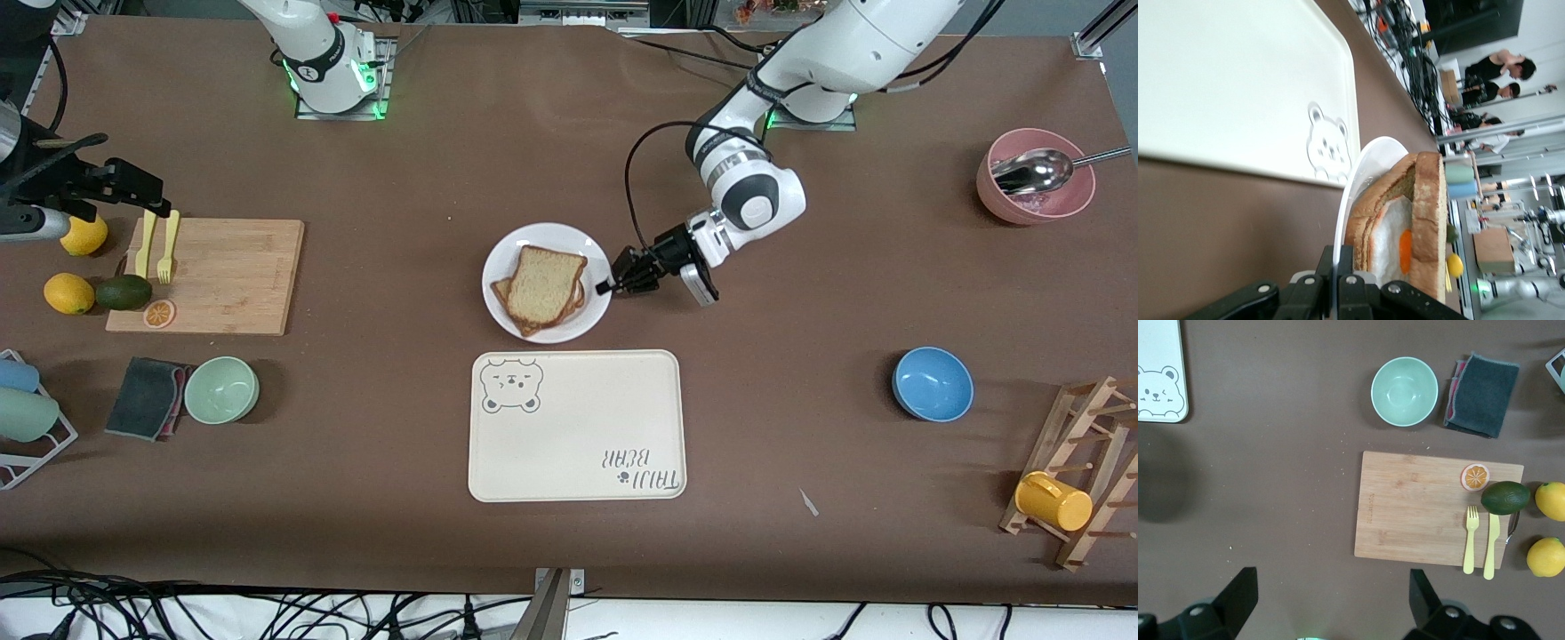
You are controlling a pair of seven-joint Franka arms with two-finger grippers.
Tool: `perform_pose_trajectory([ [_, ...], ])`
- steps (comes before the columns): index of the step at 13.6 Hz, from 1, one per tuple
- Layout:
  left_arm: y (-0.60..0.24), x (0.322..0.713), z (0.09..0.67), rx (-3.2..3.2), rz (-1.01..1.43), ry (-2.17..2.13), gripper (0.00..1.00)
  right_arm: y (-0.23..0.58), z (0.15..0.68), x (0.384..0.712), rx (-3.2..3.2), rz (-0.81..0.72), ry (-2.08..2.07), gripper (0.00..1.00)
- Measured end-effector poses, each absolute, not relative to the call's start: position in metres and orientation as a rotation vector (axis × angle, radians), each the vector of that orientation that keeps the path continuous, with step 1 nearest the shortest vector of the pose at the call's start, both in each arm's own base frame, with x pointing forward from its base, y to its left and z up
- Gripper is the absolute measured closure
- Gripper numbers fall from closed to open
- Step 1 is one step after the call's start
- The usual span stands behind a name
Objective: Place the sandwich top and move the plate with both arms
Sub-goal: 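Slide the plate with the left gripper onto the cream bear tray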
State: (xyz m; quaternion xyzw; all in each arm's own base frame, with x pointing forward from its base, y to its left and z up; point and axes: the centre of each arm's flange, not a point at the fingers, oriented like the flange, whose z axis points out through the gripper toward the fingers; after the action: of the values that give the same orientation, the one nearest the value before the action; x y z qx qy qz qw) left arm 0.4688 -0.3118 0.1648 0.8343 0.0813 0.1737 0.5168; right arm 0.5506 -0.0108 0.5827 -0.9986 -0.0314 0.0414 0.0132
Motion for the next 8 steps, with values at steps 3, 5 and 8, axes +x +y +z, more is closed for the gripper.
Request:
perform_pose_trajectory([
  [3, -0.312, 0.505, 0.155, 2.015, 0.452, 0.256, 0.95, -0.011, 0.583, 0.551, -3.111, 0.129, -0.098, 0.0],
  [5, -0.309, 0.528, 0.15, 2.014, 0.48, 0.291, 0.95, -0.011, 0.583, 0.551, -3.111, 0.129, -0.098, 0.0],
  [8, -0.302, 0.559, 0.139, 2.003, 0.523, 0.336, 0.95, -0.011, 0.583, 0.551, -3.111, 0.13, -0.098, 0.0],
])
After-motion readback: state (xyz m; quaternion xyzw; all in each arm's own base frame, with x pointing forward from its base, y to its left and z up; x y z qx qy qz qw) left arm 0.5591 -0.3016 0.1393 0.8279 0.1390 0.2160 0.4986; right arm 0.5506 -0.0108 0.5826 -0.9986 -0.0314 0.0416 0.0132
